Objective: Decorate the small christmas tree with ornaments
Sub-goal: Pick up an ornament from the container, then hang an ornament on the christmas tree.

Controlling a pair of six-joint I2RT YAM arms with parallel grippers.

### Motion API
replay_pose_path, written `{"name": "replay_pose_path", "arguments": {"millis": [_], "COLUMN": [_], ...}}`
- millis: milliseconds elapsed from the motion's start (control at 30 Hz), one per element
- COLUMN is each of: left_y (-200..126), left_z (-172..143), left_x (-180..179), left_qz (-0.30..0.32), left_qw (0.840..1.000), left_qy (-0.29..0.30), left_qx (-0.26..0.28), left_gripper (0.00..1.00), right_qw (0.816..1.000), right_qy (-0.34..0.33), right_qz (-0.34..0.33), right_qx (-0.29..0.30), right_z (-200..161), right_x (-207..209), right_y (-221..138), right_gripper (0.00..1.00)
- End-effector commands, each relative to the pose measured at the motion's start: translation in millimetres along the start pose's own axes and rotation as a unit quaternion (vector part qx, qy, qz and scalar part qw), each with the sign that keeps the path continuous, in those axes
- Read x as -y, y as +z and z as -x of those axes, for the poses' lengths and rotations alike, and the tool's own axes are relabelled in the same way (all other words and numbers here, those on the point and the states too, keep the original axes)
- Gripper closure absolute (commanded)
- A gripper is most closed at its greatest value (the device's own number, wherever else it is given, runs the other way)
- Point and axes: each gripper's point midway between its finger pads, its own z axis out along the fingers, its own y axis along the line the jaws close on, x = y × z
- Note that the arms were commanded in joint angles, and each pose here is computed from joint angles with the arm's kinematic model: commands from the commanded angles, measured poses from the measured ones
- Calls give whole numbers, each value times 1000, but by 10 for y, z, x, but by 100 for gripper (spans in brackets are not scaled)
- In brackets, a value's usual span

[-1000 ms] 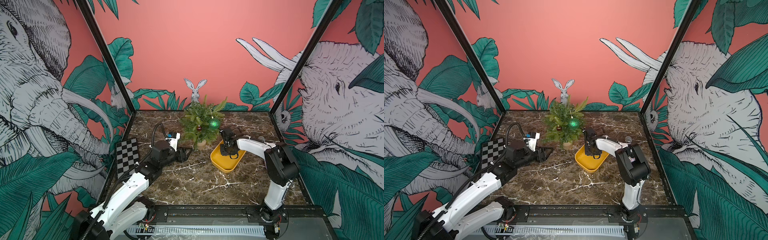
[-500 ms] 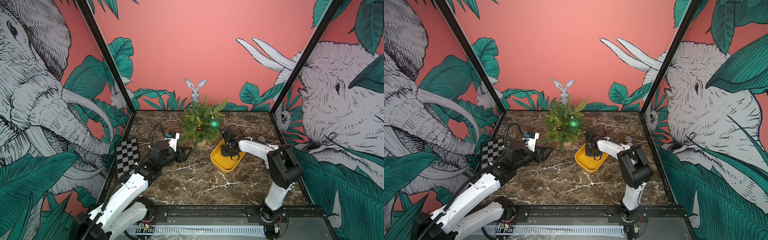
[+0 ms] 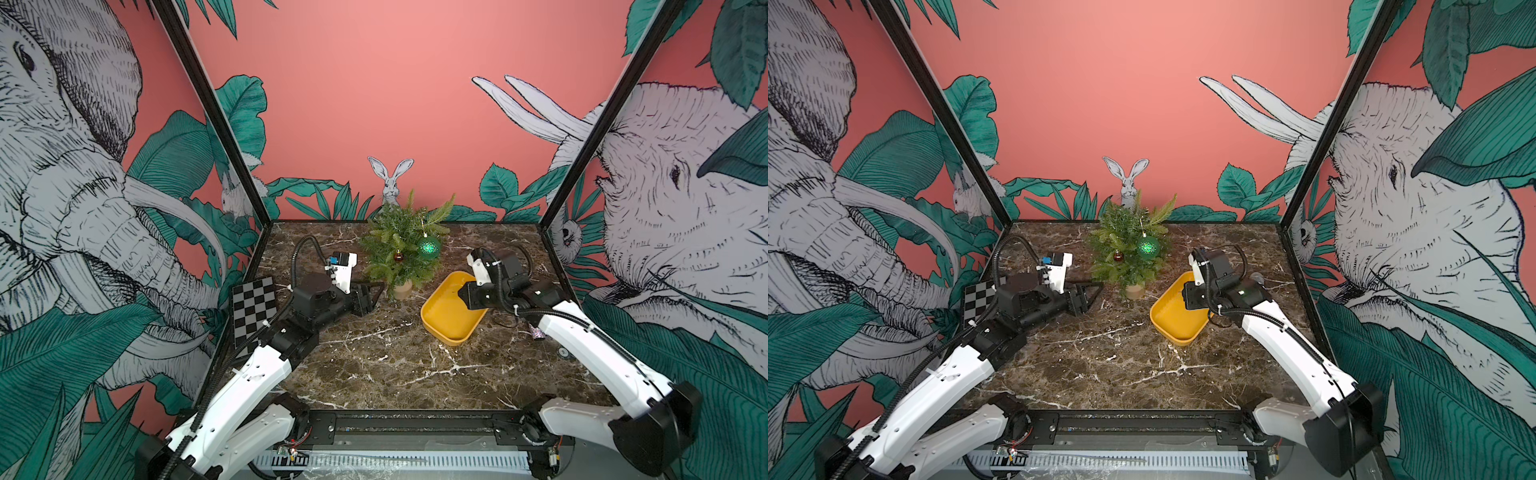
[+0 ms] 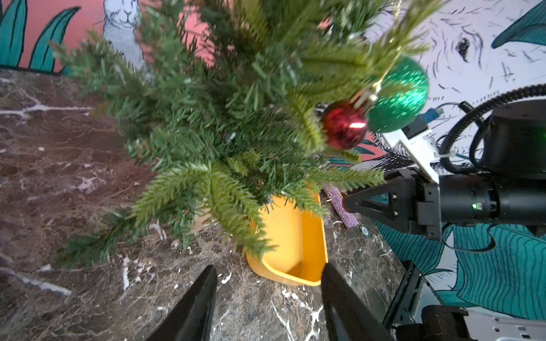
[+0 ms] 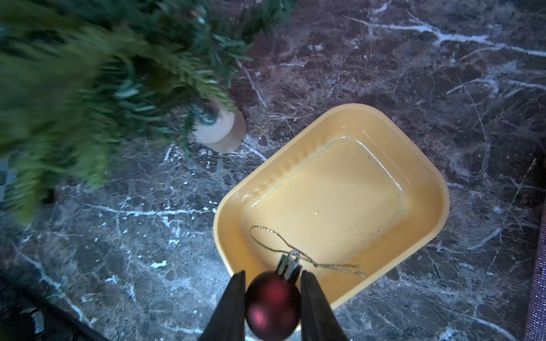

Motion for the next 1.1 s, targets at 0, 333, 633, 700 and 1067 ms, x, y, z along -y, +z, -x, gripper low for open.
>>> {"name": "replay_pose_path", "arguments": {"millis": [0,333,633,700,1067], "left_y": [-64,-150,-215,-227,-275], "left_z": [231,593,936,1015,1276], "left_x": [146,330,323,364,387], "left_qz": [-15,-24,-16,-25,-36], "left_qw": [1000,998,997,996,993], "left_qy": [11,17,-5,-4,-16], "left_qx": [24,51,80,90,108], "left_gripper": [42,48,53,53,56], "right_qw": [998,985,965,962,951], "right_qy": [-37,-101,-174,-179,-195], "right_qz": [40,111,146,149,179], "right_qx": [17,83,135,141,161], "right_z": [110,618,1198,1297,1704], "right_x": [-191,-690,-1180,-1242,-1551], "right_y": [-357,-1219,-1580,-1575,-1506], "right_gripper": [79,79,79,79,79]}}
